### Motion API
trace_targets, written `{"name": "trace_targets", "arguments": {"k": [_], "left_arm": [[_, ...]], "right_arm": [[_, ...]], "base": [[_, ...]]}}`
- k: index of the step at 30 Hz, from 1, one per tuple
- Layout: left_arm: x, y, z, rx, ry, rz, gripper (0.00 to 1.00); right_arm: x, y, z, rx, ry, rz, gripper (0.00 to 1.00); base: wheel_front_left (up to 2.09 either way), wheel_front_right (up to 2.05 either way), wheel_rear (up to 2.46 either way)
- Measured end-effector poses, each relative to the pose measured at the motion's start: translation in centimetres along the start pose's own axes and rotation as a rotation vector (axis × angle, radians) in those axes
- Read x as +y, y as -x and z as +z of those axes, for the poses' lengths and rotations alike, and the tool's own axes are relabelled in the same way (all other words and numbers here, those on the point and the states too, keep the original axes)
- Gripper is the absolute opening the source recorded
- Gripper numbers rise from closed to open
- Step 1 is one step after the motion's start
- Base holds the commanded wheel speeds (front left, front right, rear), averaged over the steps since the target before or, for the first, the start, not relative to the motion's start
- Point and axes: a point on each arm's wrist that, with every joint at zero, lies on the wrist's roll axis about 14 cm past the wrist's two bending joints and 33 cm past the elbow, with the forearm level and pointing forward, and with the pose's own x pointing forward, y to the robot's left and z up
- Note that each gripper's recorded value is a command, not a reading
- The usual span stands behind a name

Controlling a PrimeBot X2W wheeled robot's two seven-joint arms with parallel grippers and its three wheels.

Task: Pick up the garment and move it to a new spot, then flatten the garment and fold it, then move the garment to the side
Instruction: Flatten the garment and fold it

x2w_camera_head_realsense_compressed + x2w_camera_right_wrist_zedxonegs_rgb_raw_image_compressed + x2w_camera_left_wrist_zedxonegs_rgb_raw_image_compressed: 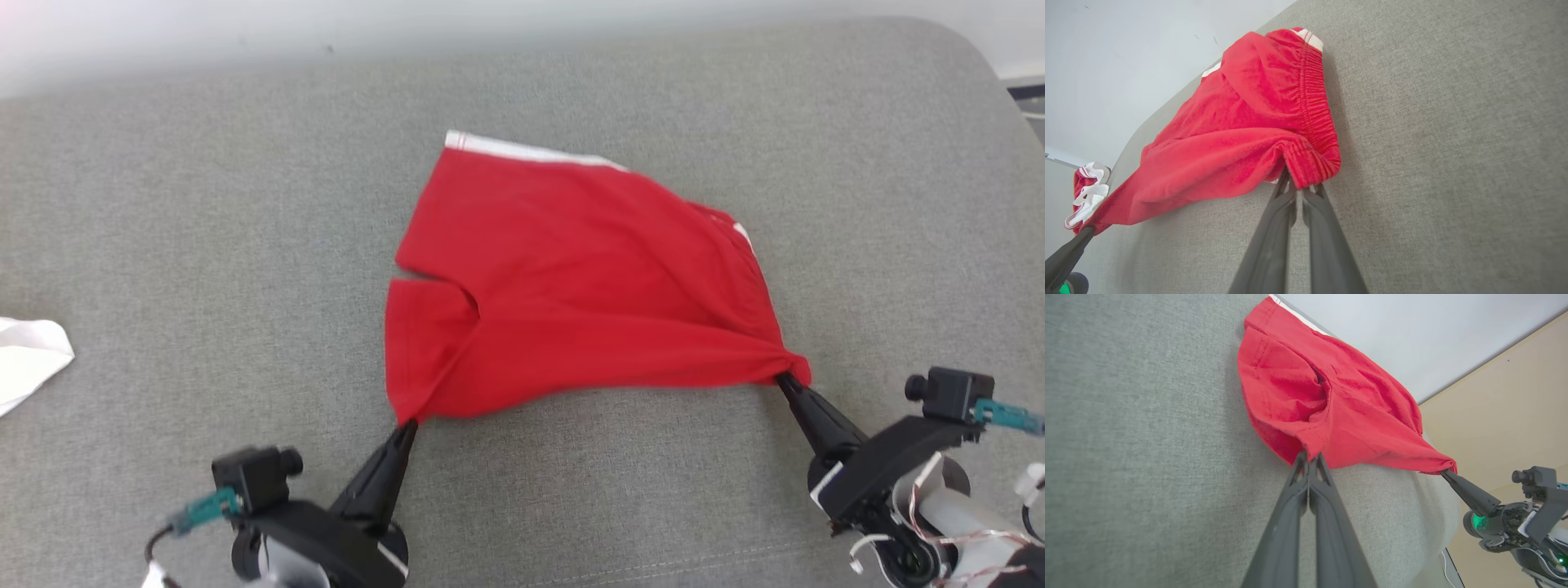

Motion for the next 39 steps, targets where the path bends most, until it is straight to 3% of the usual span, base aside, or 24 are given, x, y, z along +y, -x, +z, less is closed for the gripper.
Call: {"name": "trace_targets", "arguments": {"k": [5,6,9,10,11,12,13,14,19,26,39], "left_arm": [[0.4,1.3,-0.6,0.000,-0.016,0.029,0.00],[0.3,1.3,-0.7,-0.001,-0.022,0.027,0.00],[0.1,1.4,-0.8,0.005,-0.049,0.024,0.00],[0.0,1.4,-1.0,0.010,-0.054,0.020,0.00],[-0.1,1.4,-1.2,0.017,-0.063,0.020,0.16],[-0.2,1.4,-1.4,0.022,-0.069,0.019,0.43],[-0.2,1.4,-1.5,0.027,-0.072,0.017,0.62],[-0.2,1.4,-1.5,0.028,-0.072,0.017,1.00],[0.0,1.4,-1.3,0.023,-0.084,0.027,1.00],[0.3,1.7,0.5,-0.032,-0.194,0.031,1.00],[-1.3,1.3,5.3,-0.157,-0.312,-0.013,1.00]], "right_arm": [[-0.1,0.7,-0.1,-0.010,0.012,-0.004,0.00],[-0.2,0.8,-0.3,-0.006,0.027,-0.005,0.05],[-0.2,1.0,-0.6,0.002,0.055,-0.004,0.44],[-0.3,1.0,-0.7,0.006,0.062,-0.004,0.69],[-0.3,1.1,-0.8,0.008,0.069,-0.006,0.91],[-0.4,1.1,-1.0,0.012,0.078,-0.008,1.00],[-0.5,1.2,-1.1,0.016,0.087,-0.010,1.00],[-0.6,1.2,-1.2,0.019,0.092,-0.010,1.00],[-0.9,1.3,-1.1,0.010,0.112,-0.016,1.00],[-2.1,2.1,-0.1,-0.029,0.113,-0.051,1.00],[-1.3,2.7,5.4,-0.215,0.059,-0.037,1.00]], "base": [[0.00,0.00,0.00],[0.00,0.00,0.00],[0.00,0.00,0.00],[0.00,0.00,0.00],[0.00,0.00,0.00],[0.00,0.00,0.00],[0.00,0.00,0.00],[0.00,0.00,0.00],[0.00,0.00,0.00],[0.00,0.00,0.00],[0.00,0.00,0.00]]}}
